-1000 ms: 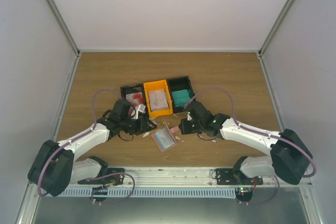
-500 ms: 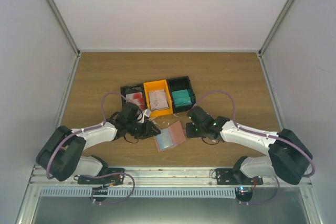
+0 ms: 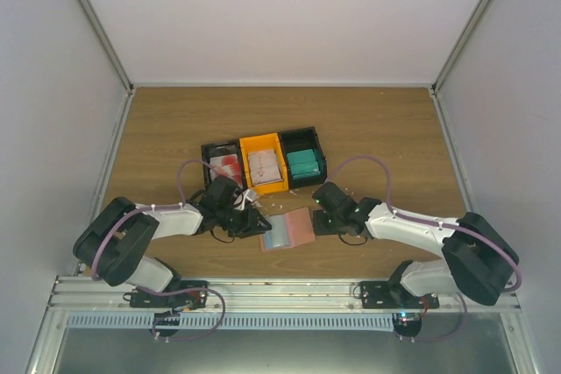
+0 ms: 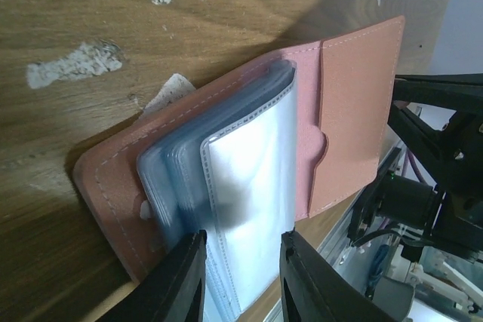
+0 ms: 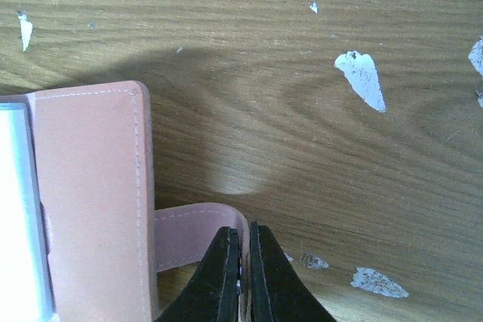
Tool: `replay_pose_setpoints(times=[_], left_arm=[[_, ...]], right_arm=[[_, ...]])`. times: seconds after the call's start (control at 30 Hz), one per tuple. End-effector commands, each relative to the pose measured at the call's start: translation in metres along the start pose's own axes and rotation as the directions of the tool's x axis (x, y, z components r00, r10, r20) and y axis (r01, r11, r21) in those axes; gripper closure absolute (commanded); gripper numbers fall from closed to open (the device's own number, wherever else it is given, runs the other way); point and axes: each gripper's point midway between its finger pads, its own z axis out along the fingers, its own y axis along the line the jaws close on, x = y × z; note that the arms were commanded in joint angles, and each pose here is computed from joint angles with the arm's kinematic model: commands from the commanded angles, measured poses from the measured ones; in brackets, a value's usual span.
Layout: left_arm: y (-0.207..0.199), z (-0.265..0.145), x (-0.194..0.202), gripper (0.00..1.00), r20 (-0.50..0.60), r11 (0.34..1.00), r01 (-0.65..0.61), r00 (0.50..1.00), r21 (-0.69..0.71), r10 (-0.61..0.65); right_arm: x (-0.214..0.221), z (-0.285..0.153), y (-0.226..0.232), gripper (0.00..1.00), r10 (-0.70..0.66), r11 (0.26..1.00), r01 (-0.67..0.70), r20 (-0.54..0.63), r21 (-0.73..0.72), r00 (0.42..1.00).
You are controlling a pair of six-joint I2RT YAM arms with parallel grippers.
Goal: Put the credit cards into the card holder
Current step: Open the card holder at the center of the board.
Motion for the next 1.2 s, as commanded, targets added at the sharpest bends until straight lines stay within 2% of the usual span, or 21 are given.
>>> replay_pose_setpoints(times=[0.0, 0.17, 0.37, 0.43, 0.57, 0.7, 0.83, 1.0, 1.07, 1.17], left_arm=[[-0.011, 0.004, -0.002, 0.71, 0.001, 0.998, -0.04, 0.999, 0.041, 0.039], [-0.016, 0.007, -0.002, 0.75, -0.007, 0.997, -0.054, 0.999, 0.048, 0.054], [-0.024, 0.009, -0.003, 0.75, -0.013, 0.996, -0.076, 0.997, 0.052, 0.076], [-0.027, 0.009, -0.004, 0.75, -0.012, 0.995, -0.082, 0.997, 0.048, 0.083], [-0.032, 0.012, -0.007, 0.75, -0.019, 0.994, -0.103, 0.994, 0.043, 0.104], [-0.033, 0.013, -0.014, 0.75, -0.01, 0.992, -0.125, 0.992, 0.019, 0.125], [-0.035, 0.015, -0.016, 0.75, -0.011, 0.991, -0.132, 0.991, 0.02, 0.132], [-0.033, 0.017, -0.016, 0.75, -0.014, 0.992, -0.127, 0.992, 0.017, 0.127], [-0.033, 0.018, -0.016, 0.75, -0.013, 0.992, -0.126, 0.992, 0.015, 0.127], [-0.031, 0.018, -0.017, 0.75, -0.007, 0.993, -0.119, 0.993, 0.002, 0.119]], right_arm=[[-0.009, -0.005, 0.003, 0.97, 0.004, 1.0, -0.004, 0.049, -0.017, 0.999], [-0.021, -0.019, 0.013, 0.89, -0.005, 0.997, 0.014, 0.116, -0.071, 0.993], [-0.026, -0.026, 0.018, 0.83, -0.006, 0.995, 0.019, 0.134, -0.097, 0.991], [-0.029, -0.032, 0.015, 0.78, 0.0, 0.997, 0.011, 0.146, -0.078, 0.989], [-0.041, -0.056, 0.012, 0.61, 0.026, 0.997, -0.011, 0.213, -0.073, 0.977], [-0.051, -0.083, 0.025, 0.53, 0.026, 0.988, 0.015, 0.269, -0.152, 0.963], [-0.052, -0.104, 0.058, 0.51, -0.012, 0.939, 0.112, 0.293, -0.326, 0.956], [-0.04, -0.118, 0.106, 0.54, -0.098, 0.793, 0.255, 0.296, -0.554, 0.95], [-0.035, -0.109, 0.109, 0.58, -0.115, 0.784, 0.251, 0.263, -0.568, 0.958], [-0.026, -0.08, 0.097, 0.66, -0.119, 0.839, 0.197, 0.183, -0.507, 0.976]])
